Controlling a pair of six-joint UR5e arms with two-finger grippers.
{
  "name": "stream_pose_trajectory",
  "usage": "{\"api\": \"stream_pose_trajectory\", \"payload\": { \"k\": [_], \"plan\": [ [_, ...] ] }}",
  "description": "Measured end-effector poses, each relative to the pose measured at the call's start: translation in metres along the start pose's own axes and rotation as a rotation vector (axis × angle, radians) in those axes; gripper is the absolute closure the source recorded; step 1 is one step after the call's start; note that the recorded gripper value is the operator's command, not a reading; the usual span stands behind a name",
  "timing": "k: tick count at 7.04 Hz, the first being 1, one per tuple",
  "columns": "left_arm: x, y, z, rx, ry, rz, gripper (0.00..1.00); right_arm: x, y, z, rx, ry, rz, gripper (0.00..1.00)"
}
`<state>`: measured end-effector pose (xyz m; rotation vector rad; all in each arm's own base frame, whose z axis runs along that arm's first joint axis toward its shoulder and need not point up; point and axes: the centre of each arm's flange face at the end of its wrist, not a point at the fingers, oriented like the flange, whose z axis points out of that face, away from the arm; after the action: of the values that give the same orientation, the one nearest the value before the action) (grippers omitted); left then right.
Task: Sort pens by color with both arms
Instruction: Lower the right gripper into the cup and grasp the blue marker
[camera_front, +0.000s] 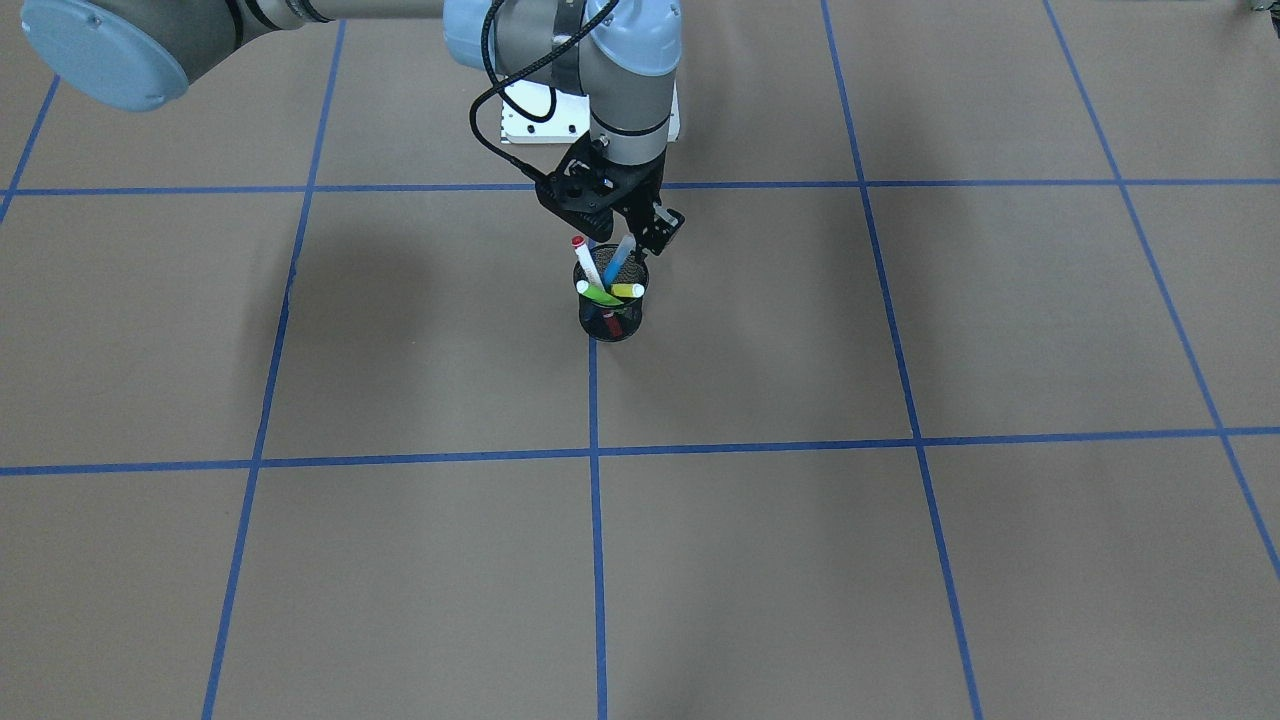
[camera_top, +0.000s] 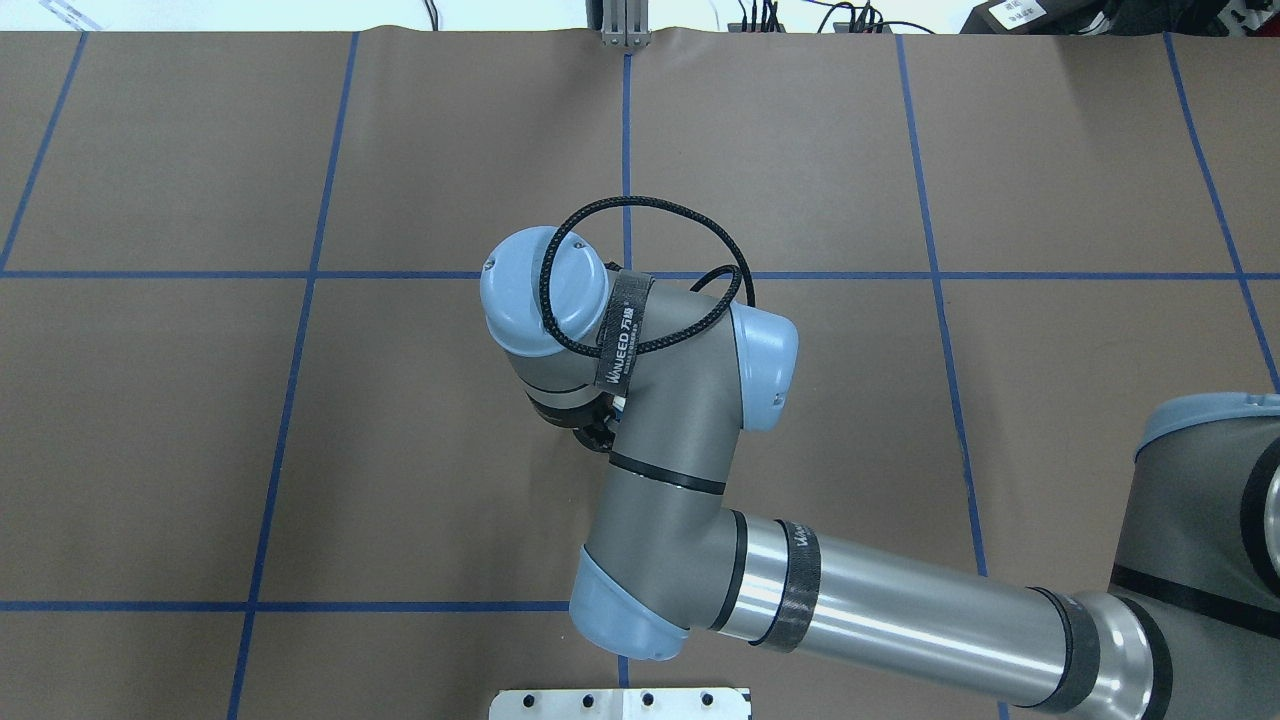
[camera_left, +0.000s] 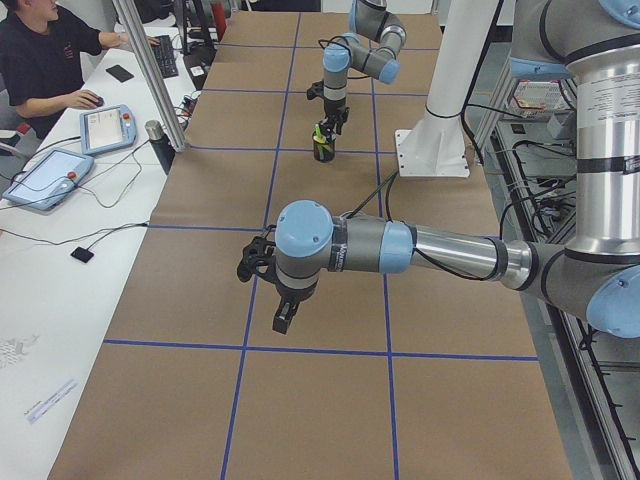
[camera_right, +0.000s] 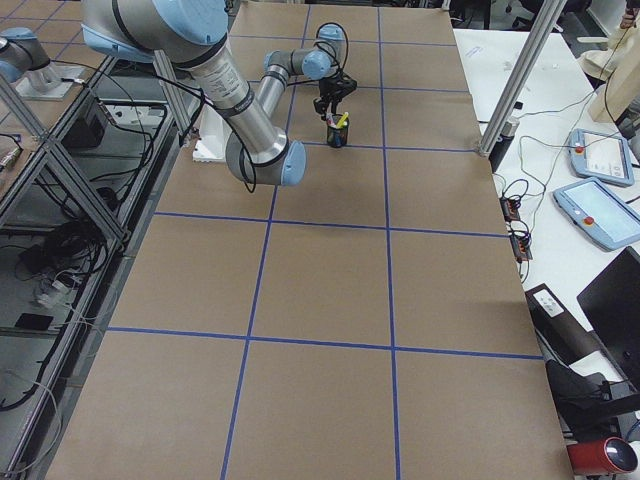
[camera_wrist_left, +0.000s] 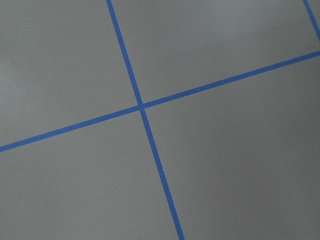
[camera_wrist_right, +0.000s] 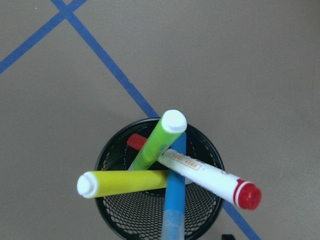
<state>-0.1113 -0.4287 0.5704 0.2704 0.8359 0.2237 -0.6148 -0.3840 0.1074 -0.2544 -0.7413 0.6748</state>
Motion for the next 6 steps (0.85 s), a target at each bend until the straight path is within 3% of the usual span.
{"api": "stream_pose_trajectory", "payload": {
  "k": [6],
  "plan": [
    [-0.0003,0.0001,0.0003,0.000,0.000,0.000,0.01,-0.0007,0.0030,-0.0004,-0.003,-0.005,-0.002,0.66]
  ]
}}
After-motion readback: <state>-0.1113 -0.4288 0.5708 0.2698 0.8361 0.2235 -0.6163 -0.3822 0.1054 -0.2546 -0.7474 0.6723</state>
